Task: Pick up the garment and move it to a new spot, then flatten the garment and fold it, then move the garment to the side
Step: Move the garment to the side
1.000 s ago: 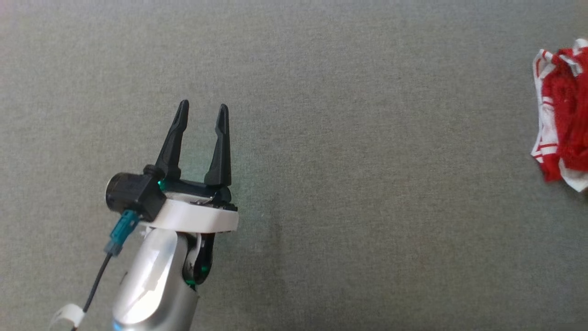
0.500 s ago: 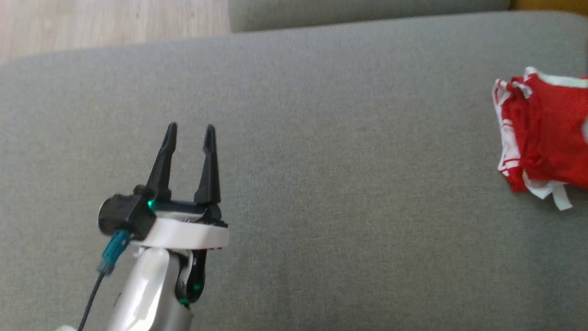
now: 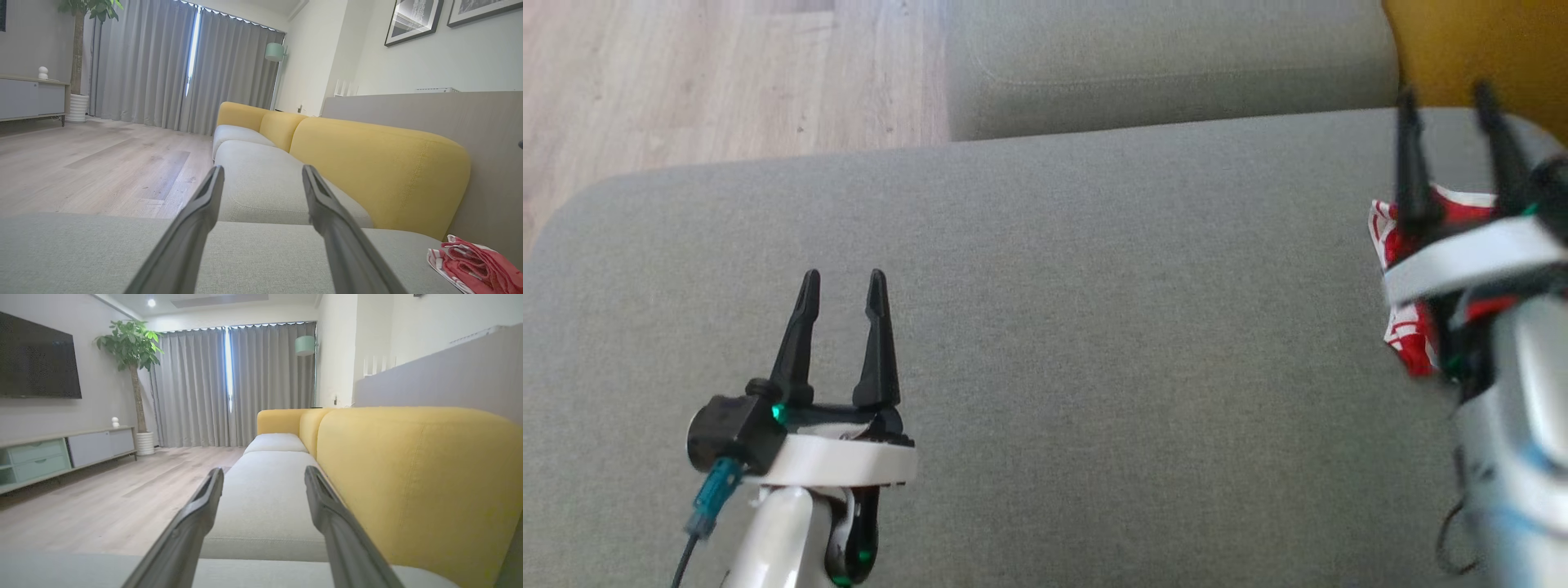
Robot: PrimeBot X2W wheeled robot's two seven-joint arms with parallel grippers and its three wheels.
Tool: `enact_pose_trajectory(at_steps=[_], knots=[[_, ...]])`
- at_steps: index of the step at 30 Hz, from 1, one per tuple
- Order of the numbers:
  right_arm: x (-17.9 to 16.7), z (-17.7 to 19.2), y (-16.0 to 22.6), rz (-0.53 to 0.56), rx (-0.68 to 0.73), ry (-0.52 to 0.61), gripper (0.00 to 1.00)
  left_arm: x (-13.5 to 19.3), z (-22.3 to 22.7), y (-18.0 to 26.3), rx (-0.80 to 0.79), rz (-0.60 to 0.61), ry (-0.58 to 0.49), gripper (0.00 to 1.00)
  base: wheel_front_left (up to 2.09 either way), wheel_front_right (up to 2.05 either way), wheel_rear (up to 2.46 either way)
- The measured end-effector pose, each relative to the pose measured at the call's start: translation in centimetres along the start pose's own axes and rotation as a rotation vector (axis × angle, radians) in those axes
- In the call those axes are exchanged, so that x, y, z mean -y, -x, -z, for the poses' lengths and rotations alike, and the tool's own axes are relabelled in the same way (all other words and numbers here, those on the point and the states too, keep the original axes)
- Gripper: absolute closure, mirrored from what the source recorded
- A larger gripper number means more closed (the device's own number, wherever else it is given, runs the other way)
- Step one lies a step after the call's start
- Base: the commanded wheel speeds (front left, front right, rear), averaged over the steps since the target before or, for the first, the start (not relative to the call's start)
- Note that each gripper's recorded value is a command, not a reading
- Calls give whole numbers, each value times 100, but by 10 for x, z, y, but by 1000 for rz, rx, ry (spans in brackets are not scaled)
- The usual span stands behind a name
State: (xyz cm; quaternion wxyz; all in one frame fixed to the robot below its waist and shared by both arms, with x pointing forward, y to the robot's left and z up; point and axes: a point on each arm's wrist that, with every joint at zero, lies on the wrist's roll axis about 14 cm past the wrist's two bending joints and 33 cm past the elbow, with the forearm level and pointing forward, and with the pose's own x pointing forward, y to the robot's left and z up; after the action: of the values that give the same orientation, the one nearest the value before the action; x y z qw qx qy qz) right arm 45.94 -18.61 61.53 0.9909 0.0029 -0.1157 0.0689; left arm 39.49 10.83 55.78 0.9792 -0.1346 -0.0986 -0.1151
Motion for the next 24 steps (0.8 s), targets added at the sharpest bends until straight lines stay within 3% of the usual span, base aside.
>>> enact_pose_trajectory(at_steps=[7,15,24], knots=[[-27,37,40,29,-63,-142,0,-3,4,9,-13,-18,26,0,0,0,0],[-29,75,80,58,-143,-181,0,-4,13,16,-38,-29,50,0,0,0,0],[-38,98,98,53,-191,-192,0,-8,21,22,-64,-45,54,0,0,0,0]])
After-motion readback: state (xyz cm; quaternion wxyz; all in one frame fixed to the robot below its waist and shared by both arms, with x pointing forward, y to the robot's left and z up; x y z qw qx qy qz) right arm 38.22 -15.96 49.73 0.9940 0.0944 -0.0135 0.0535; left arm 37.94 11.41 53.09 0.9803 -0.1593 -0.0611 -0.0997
